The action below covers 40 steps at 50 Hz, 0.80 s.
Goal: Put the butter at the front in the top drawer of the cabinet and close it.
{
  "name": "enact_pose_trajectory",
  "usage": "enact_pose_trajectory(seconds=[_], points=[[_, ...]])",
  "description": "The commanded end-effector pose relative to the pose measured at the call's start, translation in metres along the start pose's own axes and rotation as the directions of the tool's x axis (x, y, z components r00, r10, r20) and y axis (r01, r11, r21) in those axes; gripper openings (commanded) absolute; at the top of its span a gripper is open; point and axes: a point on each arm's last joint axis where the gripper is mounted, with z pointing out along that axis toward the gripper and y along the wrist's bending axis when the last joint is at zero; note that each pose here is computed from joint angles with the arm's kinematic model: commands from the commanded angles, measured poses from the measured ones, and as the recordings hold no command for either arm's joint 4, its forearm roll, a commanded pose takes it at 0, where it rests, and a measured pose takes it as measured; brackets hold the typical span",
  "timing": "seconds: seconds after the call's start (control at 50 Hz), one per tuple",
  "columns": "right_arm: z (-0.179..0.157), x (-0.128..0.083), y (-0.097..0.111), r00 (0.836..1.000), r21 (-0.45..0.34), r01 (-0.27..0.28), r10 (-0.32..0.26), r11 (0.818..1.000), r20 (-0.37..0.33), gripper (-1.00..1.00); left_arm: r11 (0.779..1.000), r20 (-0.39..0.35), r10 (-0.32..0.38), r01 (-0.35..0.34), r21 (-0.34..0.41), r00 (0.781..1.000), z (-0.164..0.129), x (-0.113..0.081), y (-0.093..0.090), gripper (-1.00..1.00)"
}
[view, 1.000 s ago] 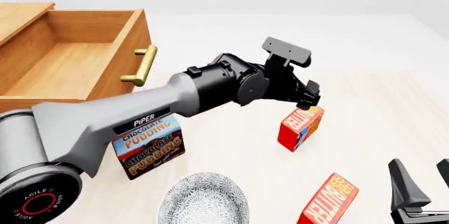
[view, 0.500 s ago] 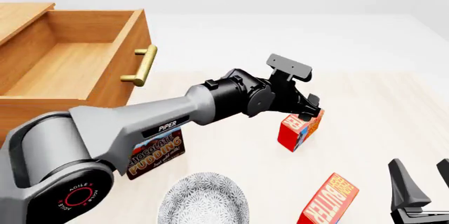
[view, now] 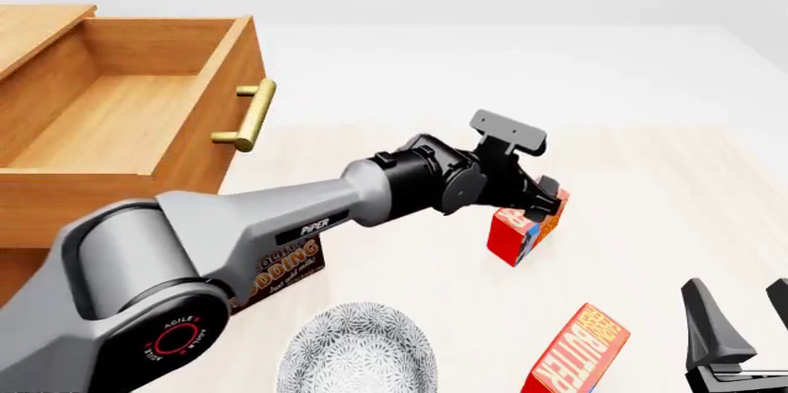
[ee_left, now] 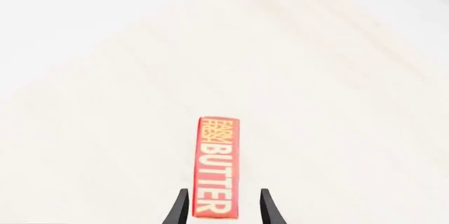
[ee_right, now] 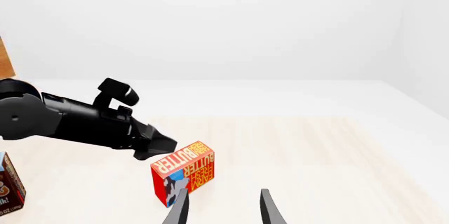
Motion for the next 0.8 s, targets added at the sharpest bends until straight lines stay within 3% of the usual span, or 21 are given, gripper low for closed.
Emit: enact_pose_trajectory(seconds=[0.02,0.28,0.8], points=[[0.000,0.000,0.000,1.000,0.000,0.000,0.000,1.000,0.000,1.00,1.000,-0.013,-0.013,0.013,-0.009,1.000,0.008,0.007,0.005,1.00],[0.000,0.000,0.000,1.000,0.000,0.000,0.000,1.000,0.000,1.00,1.000,-0.023,-0.024,0.024,-0.018,0.999,0.012,0.014,0.011,1.00],[0.000,0.000,0.000,1.000,0.000,0.000,0.000,1.000,0.000,1.00,0.999,-0.051,-0.042,0.042,-0.013,0.998,0.031,0.031,0.006,1.00]])
